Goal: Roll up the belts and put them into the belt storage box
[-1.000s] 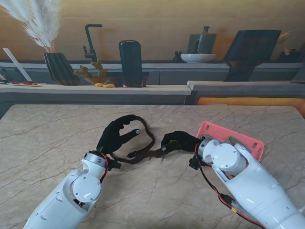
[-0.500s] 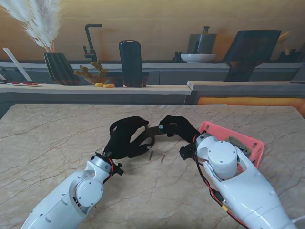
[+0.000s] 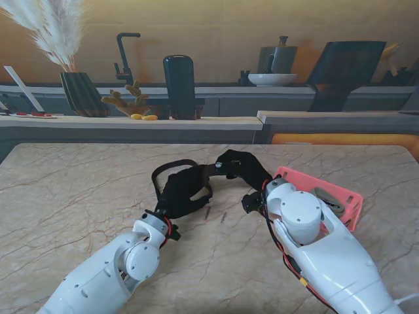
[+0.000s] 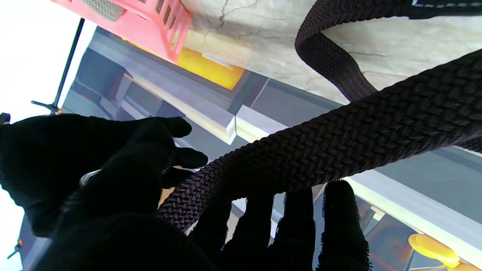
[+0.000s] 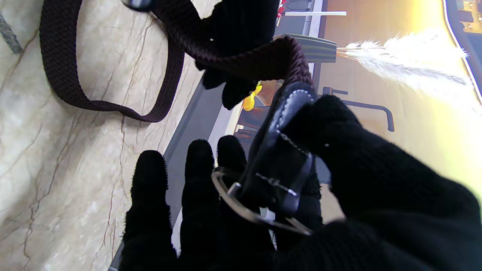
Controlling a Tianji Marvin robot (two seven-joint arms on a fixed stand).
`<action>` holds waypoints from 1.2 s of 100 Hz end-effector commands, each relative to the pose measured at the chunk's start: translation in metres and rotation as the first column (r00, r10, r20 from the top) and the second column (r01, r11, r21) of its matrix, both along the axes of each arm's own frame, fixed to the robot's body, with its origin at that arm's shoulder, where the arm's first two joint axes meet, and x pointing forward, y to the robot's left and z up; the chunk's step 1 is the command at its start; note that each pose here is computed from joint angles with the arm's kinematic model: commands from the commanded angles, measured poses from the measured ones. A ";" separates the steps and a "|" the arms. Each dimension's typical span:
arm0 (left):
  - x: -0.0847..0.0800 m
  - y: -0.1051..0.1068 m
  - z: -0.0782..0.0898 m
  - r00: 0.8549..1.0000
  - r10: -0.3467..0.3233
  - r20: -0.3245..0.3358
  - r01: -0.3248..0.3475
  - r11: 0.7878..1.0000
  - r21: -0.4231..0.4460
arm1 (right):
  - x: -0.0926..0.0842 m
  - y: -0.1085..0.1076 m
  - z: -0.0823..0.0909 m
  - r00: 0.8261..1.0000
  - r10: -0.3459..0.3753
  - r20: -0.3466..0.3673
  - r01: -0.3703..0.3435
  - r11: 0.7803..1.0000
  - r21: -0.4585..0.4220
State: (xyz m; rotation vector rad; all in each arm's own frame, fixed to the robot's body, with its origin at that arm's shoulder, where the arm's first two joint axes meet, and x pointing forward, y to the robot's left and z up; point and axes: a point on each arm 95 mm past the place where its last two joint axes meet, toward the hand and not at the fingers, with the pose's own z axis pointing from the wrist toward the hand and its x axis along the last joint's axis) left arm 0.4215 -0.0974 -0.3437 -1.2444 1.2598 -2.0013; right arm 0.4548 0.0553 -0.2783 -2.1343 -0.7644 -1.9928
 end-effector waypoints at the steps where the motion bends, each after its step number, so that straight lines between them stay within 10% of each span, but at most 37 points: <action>1: -0.001 -0.007 -0.002 1.000 0.005 -0.015 -0.005 1.000 -0.025 | -0.003 0.004 0.004 1.000 0.002 0.014 -0.002 1.000 0.017; 50: -0.001 0.005 -0.007 0.971 -0.105 -0.214 0.031 0.945 -0.325 | -0.007 -0.010 0.002 1.000 -0.010 0.020 0.010 1.000 -0.023; 120: -0.008 0.010 -0.006 0.911 -0.200 -0.362 -0.003 0.872 -0.489 | -0.010 -0.017 0.003 1.000 -0.018 0.023 0.019 0.999 -0.040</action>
